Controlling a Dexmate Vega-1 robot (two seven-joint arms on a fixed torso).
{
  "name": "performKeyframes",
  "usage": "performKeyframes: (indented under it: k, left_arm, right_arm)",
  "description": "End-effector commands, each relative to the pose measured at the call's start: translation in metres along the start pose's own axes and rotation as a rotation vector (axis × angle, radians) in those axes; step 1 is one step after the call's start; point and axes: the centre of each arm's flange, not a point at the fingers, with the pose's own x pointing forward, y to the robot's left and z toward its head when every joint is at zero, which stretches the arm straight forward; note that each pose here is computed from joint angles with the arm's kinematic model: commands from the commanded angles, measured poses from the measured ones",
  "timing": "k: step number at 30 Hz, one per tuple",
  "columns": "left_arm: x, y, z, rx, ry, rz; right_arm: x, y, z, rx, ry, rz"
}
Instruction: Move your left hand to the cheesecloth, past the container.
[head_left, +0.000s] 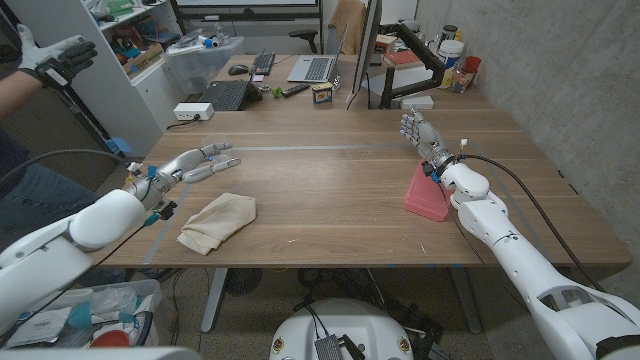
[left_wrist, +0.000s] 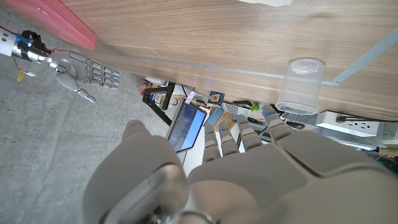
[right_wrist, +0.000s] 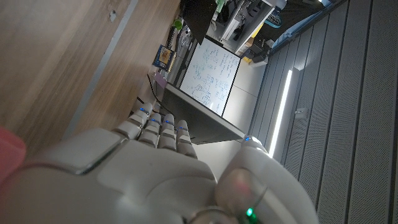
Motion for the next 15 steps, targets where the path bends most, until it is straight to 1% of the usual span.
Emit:
performKeyframes:
  k: [1,8,15]
  left_arm:
    - [-0.0086,0.0044,-0.0043,0.097,0.051,0.012]
    - [-0.01,0.0042,-0.0047,0.133,0.065,0.015]
    - [-0.0107,0.004,-0.0001,0.178,0.066,0.011]
  right_arm:
    - [-0.0002,0.0026,0.0003,-0.004,0.004,0.003]
    - [-0.003,0.0021,-0.0007,-0.003,0.004,-0.004]
    - [-0.0058,0.0004,-0.002,0.001,0.004,-0.012]
